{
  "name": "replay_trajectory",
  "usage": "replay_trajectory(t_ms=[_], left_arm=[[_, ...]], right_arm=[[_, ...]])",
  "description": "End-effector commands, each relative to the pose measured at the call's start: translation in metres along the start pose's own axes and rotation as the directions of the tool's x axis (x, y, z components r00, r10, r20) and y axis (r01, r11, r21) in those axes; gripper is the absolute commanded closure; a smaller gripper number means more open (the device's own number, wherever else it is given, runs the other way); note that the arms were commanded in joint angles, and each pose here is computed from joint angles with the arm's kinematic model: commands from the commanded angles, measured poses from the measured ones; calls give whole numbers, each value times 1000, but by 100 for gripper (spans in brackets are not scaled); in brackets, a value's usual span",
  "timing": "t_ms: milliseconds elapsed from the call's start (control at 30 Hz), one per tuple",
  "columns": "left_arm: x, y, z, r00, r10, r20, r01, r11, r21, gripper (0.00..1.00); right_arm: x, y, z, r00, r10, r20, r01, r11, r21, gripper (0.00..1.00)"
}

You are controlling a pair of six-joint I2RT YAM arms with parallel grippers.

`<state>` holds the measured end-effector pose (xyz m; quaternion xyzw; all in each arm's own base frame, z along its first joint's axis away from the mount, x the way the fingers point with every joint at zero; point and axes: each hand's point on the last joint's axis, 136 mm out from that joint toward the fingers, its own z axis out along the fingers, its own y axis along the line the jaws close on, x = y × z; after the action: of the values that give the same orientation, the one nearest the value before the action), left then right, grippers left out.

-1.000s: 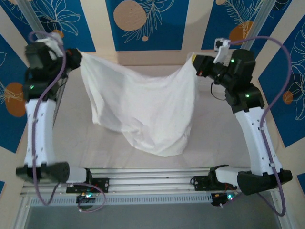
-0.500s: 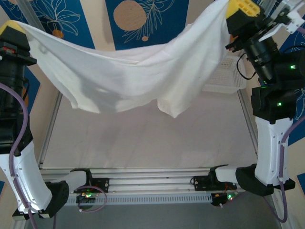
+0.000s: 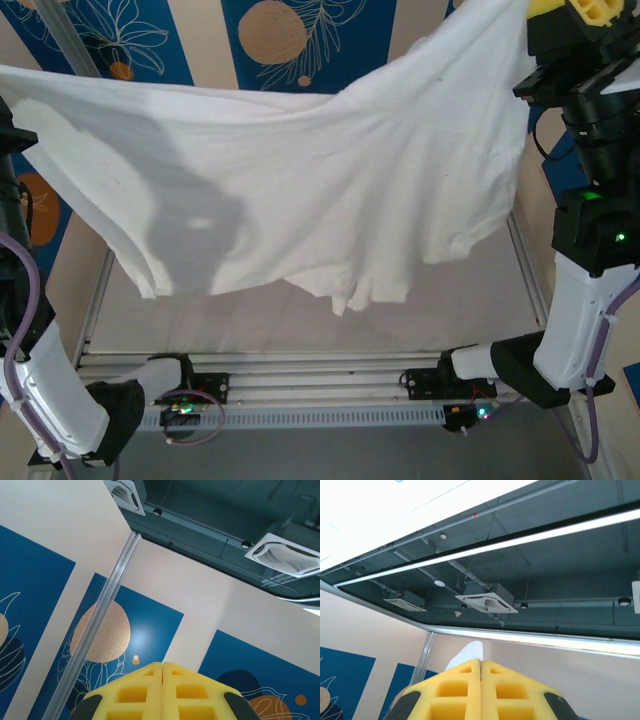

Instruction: Fold the inside-out t-shirt

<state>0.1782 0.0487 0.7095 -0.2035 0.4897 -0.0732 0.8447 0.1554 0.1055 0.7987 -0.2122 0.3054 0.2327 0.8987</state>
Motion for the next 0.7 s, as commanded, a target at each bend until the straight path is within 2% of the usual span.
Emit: replay_trajectory(t_ms=[0, 100, 200, 333, 367, 433, 533, 600, 667], left_arm=[[27, -4, 23, 997, 42, -72, -39, 999, 31, 100], [67, -14, 41, 980, 18, -200, 2, 995, 101, 100], [125, -15, 55, 927, -21, -375, 71, 990, 122, 100], [225, -6, 60, 775, -69, -629, 169, 980, 101, 100], [250, 0, 58, 730, -81, -679, 180, 981, 77, 100], [281, 9, 53, 672, -87, -735, 183, 982, 50, 100], [293, 11, 47, 651, -69, -756, 178, 982, 64, 100], [281, 6, 47, 668, -54, -742, 177, 980, 89, 100], [255, -5, 49, 710, -45, -702, 184, 975, 123, 100]], right_arm=[[4, -10, 6, 999, -42, -7, 42, 999, 34, 100], [31, -18, 11, 997, -22, -71, 26, 999, 47, 100], [75, -34, 11, 983, 22, -184, -1, 994, 110, 100], [160, -59, -3, 913, 137, -384, -56, 975, 216, 100], [182, -64, -9, 887, 170, -429, -70, 969, 239, 100], [213, -71, -20, 843, 215, -494, -87, 959, 270, 100], [223, -76, -26, 826, 247, -507, -101, 949, 297, 100], [208, -76, -22, 842, 243, -482, -106, 950, 293, 100], [183, -72, -16, 870, 232, -436, -115, 954, 278, 100]])
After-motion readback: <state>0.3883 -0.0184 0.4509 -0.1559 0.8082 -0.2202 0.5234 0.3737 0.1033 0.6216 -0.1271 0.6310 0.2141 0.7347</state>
